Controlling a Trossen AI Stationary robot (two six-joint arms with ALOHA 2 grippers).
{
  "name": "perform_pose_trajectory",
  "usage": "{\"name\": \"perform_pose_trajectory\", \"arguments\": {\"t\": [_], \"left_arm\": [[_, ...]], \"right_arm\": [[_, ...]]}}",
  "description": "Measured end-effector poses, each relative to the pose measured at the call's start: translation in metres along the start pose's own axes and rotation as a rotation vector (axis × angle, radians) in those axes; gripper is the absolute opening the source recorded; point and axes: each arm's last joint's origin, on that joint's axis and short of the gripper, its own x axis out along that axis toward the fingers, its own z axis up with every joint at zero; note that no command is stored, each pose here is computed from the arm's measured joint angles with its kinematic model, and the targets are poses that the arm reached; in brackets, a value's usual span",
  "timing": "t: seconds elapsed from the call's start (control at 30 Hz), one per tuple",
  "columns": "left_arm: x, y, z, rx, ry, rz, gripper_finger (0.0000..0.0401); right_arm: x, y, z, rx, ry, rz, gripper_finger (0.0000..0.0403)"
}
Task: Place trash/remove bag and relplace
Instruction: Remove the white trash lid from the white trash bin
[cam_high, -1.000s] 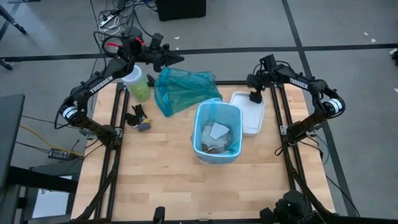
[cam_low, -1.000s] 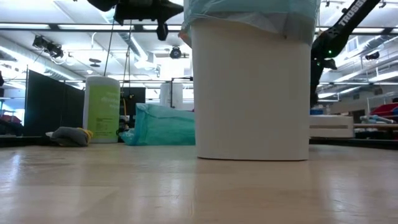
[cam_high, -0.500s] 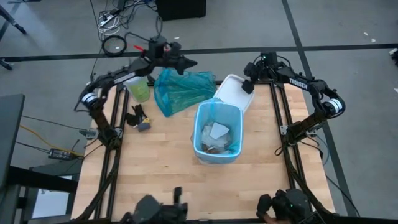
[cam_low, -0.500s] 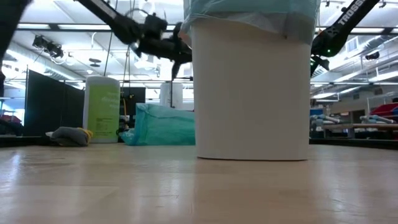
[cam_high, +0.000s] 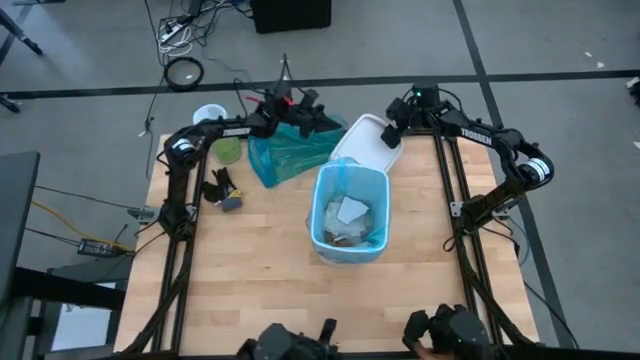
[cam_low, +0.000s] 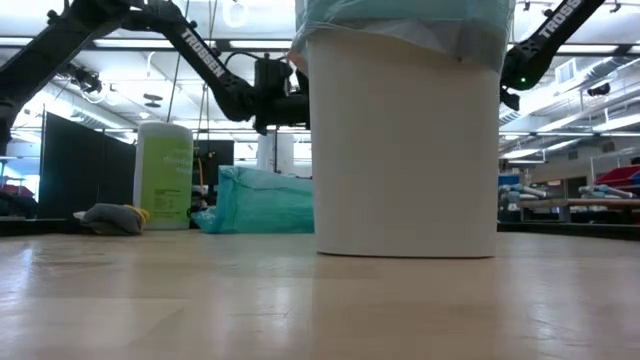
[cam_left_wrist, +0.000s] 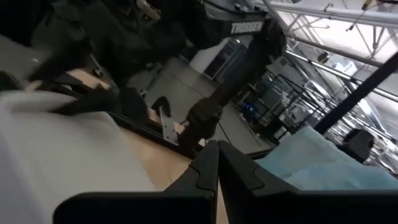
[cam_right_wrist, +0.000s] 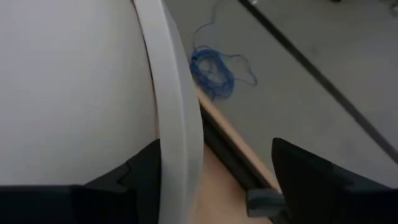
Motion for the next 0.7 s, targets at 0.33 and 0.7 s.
{"name": "perform_pose_trajectory", "arguments": {"t": [0.33, 0.7], "left_arm": [[0.031, -0.015, -0.019, 0.040, 0.073, -0.031, 0.0017], [0.030, 0.004, -0.035, 0.153, 0.076, 0.361, 0.0003]], "right_arm": [[0.002, 0.019, -0.008, -0.002, -0.083, 0.000, 0.0247], [0.001, 0.040, -0.013, 0.013, -0.105, 0.132, 0.0236]]}}
